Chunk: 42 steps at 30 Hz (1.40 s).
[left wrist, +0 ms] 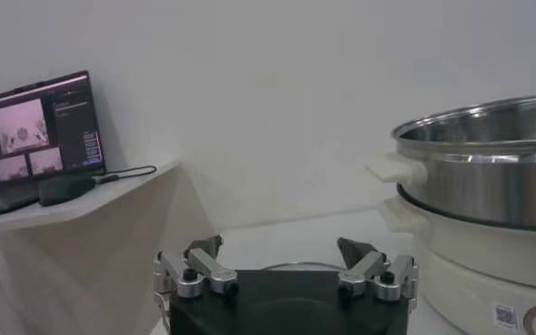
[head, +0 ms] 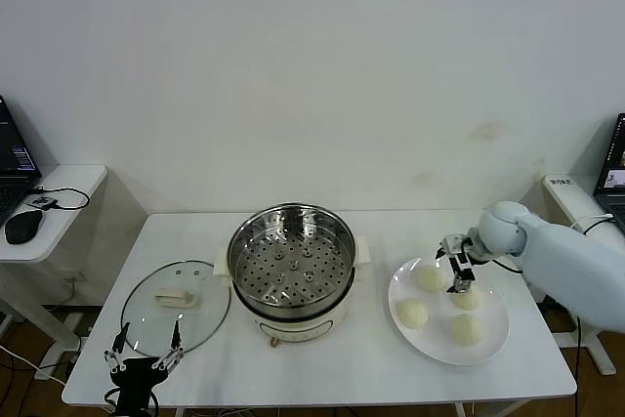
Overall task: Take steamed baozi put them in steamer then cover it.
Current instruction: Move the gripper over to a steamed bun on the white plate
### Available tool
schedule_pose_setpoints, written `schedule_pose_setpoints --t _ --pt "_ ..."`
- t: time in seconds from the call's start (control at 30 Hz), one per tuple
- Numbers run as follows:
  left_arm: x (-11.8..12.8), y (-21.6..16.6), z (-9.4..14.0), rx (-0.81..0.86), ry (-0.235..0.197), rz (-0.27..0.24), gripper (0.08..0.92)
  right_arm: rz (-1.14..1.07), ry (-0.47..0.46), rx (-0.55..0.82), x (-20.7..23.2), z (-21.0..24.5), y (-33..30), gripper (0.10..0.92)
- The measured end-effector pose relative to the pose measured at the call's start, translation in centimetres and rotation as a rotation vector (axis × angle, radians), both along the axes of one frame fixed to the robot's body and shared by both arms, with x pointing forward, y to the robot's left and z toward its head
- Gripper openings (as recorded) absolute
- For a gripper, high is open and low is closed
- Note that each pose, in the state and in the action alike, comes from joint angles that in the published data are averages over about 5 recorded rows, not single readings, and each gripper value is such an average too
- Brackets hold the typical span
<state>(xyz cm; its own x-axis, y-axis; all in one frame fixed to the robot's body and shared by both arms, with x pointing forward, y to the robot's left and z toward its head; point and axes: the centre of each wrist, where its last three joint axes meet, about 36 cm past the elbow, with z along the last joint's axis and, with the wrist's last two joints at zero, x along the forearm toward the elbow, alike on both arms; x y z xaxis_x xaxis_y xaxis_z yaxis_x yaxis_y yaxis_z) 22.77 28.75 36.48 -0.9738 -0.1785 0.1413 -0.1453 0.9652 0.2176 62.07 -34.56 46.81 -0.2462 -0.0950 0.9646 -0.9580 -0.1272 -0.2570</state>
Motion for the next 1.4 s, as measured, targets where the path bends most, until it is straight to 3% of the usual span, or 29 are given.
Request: schedule_pose_setpoints --t 0.5,1.2,1.4 --pt "0.3 0.5 0.1 0.008 -0.015 0.018 0.823 -0.022 0.002 -0.011 1.1 -2.3 0.9 0.689" --pt "0.1 0.3 -0.2 0.002 -0.016 0.023 0.823 -0.03 -0.025 -0.003 0.8 -1.4 0.2 0.486" --pt "0.1 0.2 -0.2 0.001 -0.017 0.022 0.823 -0.03 -0.042 0.011 0.7 -0.2 -0.1 0.482"
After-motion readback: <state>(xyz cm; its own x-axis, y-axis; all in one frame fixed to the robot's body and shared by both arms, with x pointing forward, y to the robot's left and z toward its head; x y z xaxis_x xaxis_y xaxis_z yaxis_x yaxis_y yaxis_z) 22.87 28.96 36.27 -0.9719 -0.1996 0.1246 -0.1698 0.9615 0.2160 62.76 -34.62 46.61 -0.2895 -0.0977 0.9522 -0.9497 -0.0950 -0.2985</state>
